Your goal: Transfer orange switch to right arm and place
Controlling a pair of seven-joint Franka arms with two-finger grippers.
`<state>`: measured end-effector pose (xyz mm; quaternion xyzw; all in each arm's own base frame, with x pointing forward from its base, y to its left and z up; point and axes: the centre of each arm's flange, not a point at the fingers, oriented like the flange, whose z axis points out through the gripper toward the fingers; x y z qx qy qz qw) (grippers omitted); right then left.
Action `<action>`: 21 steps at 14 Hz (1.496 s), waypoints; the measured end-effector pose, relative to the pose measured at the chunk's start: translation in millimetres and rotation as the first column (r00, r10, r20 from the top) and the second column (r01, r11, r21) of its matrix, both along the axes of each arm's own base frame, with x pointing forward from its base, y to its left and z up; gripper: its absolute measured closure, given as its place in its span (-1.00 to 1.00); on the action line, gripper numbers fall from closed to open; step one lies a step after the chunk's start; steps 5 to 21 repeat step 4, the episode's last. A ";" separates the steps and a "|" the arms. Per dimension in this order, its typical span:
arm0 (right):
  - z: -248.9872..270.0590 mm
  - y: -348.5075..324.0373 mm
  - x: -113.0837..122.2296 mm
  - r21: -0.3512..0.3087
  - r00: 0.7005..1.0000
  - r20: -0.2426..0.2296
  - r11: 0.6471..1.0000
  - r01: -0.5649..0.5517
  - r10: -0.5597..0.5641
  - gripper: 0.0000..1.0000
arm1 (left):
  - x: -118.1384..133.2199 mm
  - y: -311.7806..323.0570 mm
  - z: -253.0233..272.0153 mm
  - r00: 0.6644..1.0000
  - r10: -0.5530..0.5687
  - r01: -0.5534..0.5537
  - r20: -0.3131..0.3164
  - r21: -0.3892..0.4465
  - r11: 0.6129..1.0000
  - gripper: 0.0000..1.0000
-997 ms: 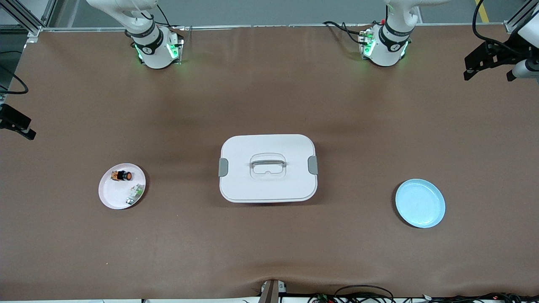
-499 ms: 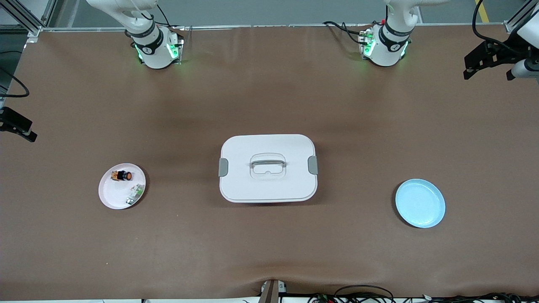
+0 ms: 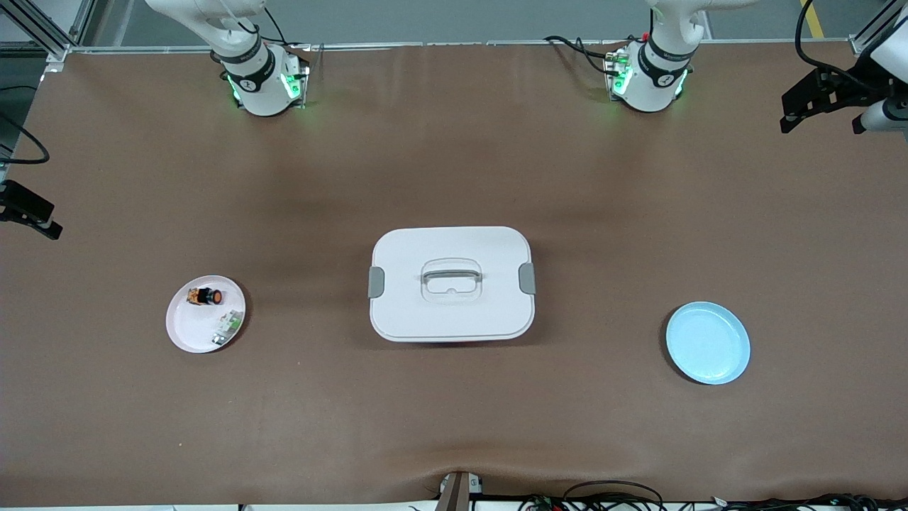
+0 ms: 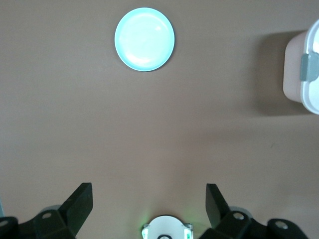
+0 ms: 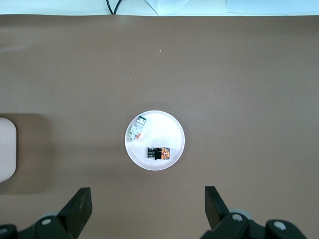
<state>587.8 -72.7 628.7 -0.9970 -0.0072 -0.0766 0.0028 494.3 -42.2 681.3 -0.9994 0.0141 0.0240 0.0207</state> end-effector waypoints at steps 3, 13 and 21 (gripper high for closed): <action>-4.2 0.9 0.2 0.002 1.000 -0.019 1.000 -0.002 0.002 -1.00 | -0.1 -1.0 0.1 1.000 0.029 -0.029 0.001 -0.005 1.000 -1.00; -5.2 0.8 -0.1 0.003 1.000 -0.025 1.000 -0.001 0.001 -1.00 | -0.1 -1.1 0.1 1.000 0.029 -0.029 0.001 -0.005 1.000 -1.00; -5.2 0.8 -0.1 0.003 1.000 -0.025 1.000 -0.001 0.001 -1.00 | -0.1 -1.1 0.1 1.000 0.029 -0.029 0.001 -0.005 1.000 -1.00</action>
